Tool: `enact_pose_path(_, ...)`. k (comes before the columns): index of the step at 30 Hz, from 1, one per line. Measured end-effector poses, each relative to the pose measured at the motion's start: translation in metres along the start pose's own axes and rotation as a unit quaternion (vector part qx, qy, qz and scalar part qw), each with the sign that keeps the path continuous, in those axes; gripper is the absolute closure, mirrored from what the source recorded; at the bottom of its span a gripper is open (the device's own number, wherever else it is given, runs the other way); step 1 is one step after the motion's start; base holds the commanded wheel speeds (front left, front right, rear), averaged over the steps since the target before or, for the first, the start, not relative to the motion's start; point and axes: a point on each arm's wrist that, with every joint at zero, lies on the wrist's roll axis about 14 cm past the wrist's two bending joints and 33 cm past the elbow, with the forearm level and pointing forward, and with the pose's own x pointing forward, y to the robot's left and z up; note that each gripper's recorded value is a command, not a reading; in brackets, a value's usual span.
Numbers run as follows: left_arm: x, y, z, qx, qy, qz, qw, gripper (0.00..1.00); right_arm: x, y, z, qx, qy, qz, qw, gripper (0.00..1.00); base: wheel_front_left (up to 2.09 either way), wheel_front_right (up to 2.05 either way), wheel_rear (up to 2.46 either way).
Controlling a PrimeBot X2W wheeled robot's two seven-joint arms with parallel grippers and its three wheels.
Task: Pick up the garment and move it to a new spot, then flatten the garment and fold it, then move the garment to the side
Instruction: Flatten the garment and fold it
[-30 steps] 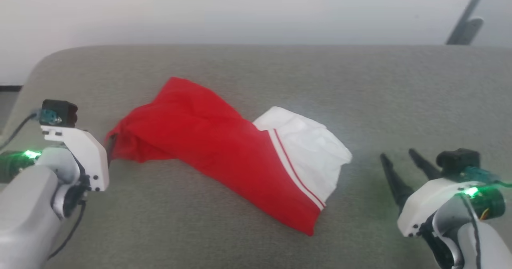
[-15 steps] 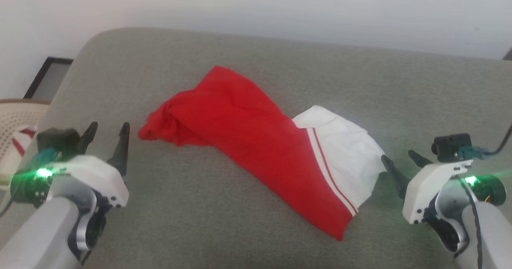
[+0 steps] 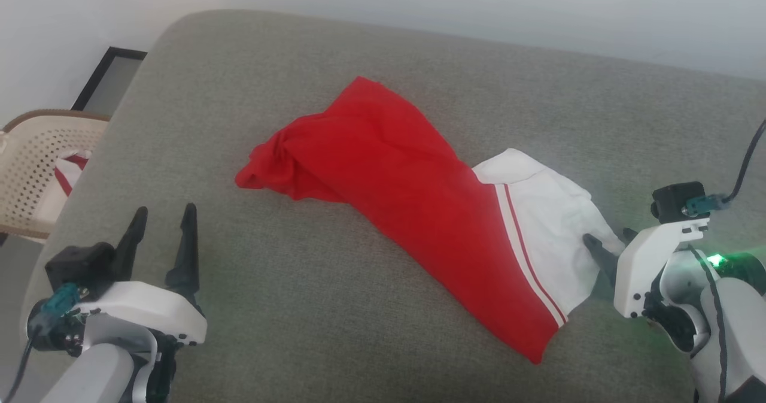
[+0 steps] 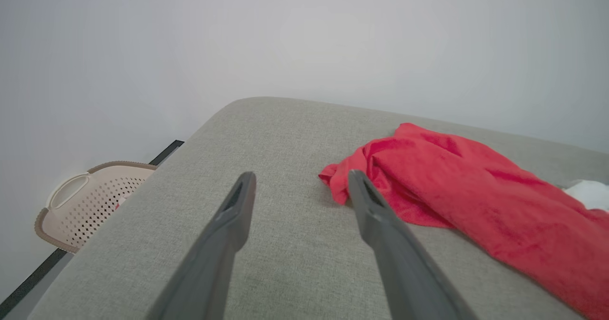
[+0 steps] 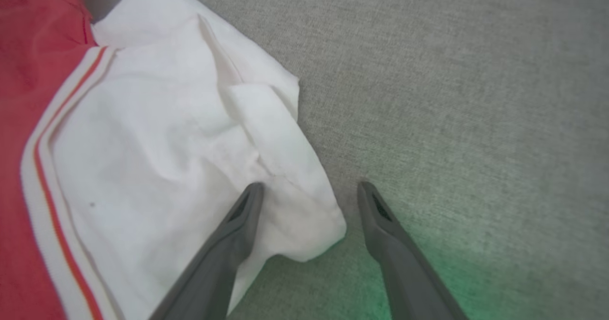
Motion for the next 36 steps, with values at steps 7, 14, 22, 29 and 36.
enact_pose_path(7,-0.009,0.006,0.004,-0.013,-0.017,0.017,1.000,0.00,0.006,-0.001,0.000,-0.006,0.005,0.000,1.000,1.00,0.00,0.00,0.00)
enact_pose_path(14,-0.015,0.009,0.002,-0.018,-0.020,0.019,0.999,0.00,-0.002,0.001,0.014,-0.016,-0.016,0.003,1.000,1.00,0.00,0.00,0.00)
enact_pose_path(22,-0.016,0.008,0.004,-0.019,-0.028,0.014,0.999,0.00,-0.024,0.027,0.043,-0.036,-0.069,0.036,0.996,1.00,0.00,0.00,0.00)
enact_pose_path(29,-0.020,0.010,0.007,-0.018,-0.033,0.013,0.999,0.00,-0.049,0.101,0.056,-0.044,-0.103,0.127,0.985,1.00,0.00,0.00,0.00)
enact_pose_path(36,-0.026,0.014,0.011,-0.015,-0.041,0.014,0.999,0.00,-0.065,0.164,0.056,-0.057,-0.109,0.203,0.971,1.00,0.00,0.00,0.00)
